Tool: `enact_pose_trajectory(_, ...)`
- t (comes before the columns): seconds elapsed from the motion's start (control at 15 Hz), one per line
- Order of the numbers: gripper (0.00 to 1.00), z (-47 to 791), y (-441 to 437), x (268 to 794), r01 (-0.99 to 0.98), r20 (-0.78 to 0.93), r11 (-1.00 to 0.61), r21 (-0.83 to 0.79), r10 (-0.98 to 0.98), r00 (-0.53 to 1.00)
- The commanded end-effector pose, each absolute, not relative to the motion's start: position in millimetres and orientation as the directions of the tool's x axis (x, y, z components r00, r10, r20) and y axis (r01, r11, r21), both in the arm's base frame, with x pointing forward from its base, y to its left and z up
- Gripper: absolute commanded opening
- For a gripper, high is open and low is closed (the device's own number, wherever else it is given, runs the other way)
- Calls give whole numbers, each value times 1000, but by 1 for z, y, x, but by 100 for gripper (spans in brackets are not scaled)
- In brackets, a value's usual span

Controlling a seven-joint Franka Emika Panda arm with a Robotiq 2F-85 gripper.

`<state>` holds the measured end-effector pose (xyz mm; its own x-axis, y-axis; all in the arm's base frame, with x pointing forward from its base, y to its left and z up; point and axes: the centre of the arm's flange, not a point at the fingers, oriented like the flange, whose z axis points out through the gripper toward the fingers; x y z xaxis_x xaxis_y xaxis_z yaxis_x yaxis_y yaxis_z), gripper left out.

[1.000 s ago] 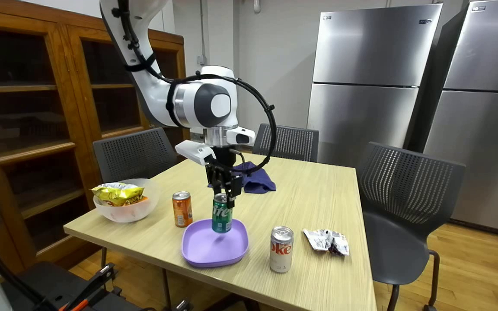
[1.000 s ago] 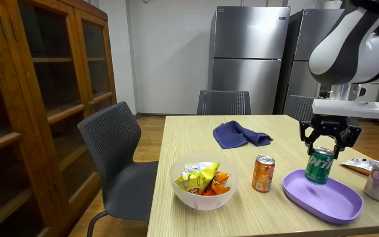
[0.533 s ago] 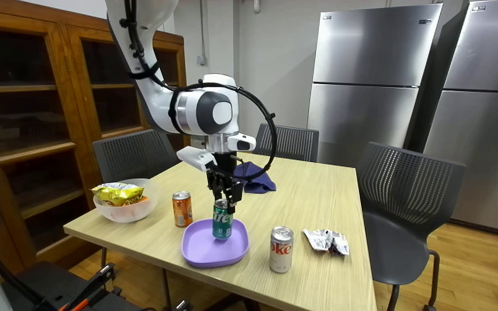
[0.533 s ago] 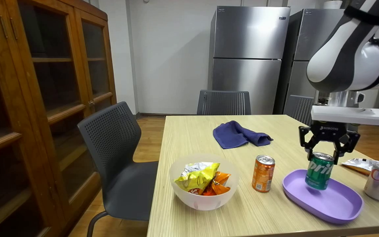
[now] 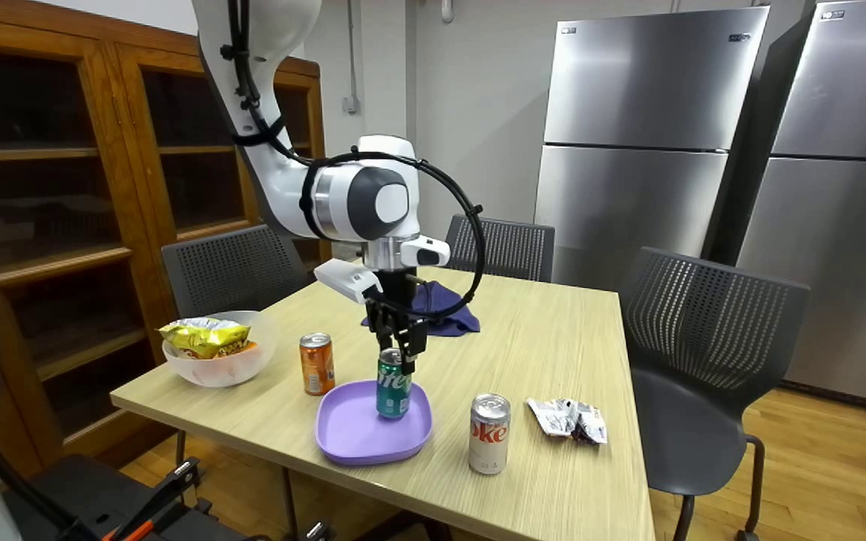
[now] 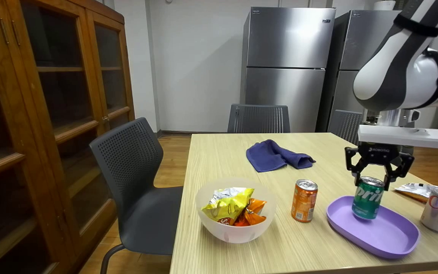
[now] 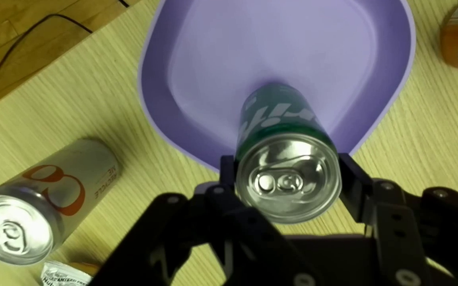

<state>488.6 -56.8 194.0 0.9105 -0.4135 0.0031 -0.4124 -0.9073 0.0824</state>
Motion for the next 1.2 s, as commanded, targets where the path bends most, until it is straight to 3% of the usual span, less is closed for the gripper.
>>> enact_pose_trajectory(0.0, 89, 196, -53, 498, -423, 24, -901, 95, -423, 906)
enact_pose_trajectory(0.2, 100, 201, -53, 500, -421, 33, -902, 90, -420, 907)
enact_pose_trajectory(1.13, 100, 250, -29, 509, -375, 130, -926, 40, -367, 921)
